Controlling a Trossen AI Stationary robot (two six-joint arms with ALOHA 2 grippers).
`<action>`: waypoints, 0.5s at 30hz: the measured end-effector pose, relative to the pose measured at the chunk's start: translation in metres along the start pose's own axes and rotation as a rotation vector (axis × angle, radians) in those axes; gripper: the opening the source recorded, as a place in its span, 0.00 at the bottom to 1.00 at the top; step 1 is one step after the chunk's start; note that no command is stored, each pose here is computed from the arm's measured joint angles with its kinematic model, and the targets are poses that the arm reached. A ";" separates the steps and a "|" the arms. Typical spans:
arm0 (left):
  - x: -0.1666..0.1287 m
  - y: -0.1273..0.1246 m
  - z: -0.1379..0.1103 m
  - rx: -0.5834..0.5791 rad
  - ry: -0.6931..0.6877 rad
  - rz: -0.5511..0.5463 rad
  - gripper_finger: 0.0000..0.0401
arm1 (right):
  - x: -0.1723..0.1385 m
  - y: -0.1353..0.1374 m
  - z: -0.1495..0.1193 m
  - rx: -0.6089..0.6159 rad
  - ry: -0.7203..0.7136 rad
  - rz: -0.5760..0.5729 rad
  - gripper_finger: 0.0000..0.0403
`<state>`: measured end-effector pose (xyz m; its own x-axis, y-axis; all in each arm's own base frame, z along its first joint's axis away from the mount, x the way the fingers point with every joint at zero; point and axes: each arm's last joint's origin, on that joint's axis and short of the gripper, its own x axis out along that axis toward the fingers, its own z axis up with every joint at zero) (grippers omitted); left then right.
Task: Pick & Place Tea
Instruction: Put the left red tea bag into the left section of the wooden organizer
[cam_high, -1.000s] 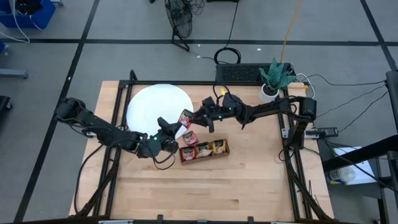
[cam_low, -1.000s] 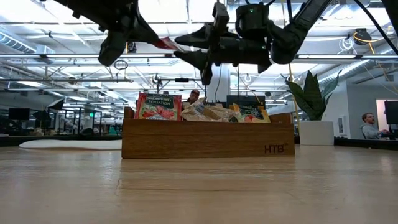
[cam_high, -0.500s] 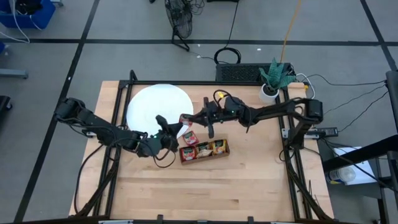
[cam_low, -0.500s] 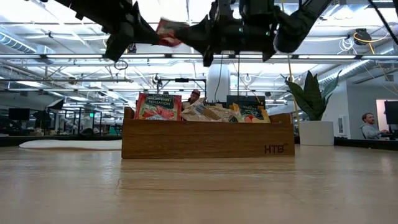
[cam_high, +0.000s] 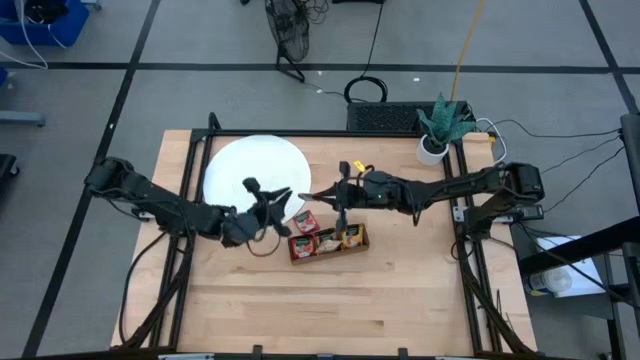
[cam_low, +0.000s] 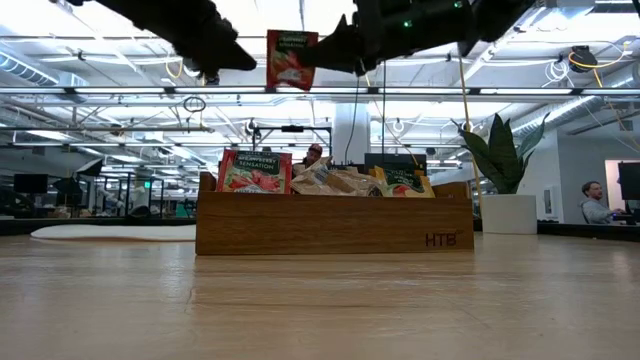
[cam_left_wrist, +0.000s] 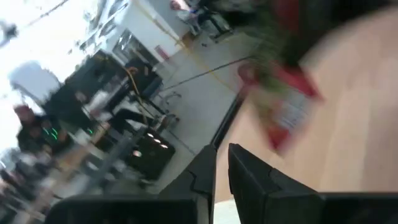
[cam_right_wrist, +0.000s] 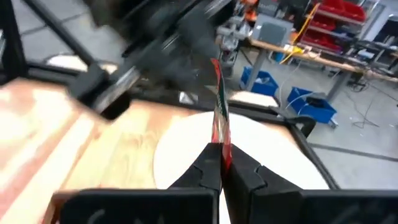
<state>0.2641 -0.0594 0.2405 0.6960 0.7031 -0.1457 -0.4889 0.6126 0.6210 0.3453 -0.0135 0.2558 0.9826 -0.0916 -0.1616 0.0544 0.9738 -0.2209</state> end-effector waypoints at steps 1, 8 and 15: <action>0.002 0.005 0.001 -0.054 -0.005 -0.004 0.12 | 0.000 0.003 -0.001 -0.008 0.010 0.008 0.00; 0.017 0.035 0.002 -0.338 -0.079 -0.279 0.21 | 0.000 0.008 -0.005 -0.012 0.057 0.024 0.00; 0.003 0.051 0.000 -0.361 -0.087 -0.469 0.42 | -0.001 0.009 -0.008 -0.025 0.093 -0.003 0.00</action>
<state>0.2409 -0.0256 0.2716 0.9139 0.3053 -0.2675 -0.2563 0.9450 0.2030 0.3439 -0.0067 0.2467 0.9616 -0.1142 -0.2496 0.0512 0.9680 -0.2455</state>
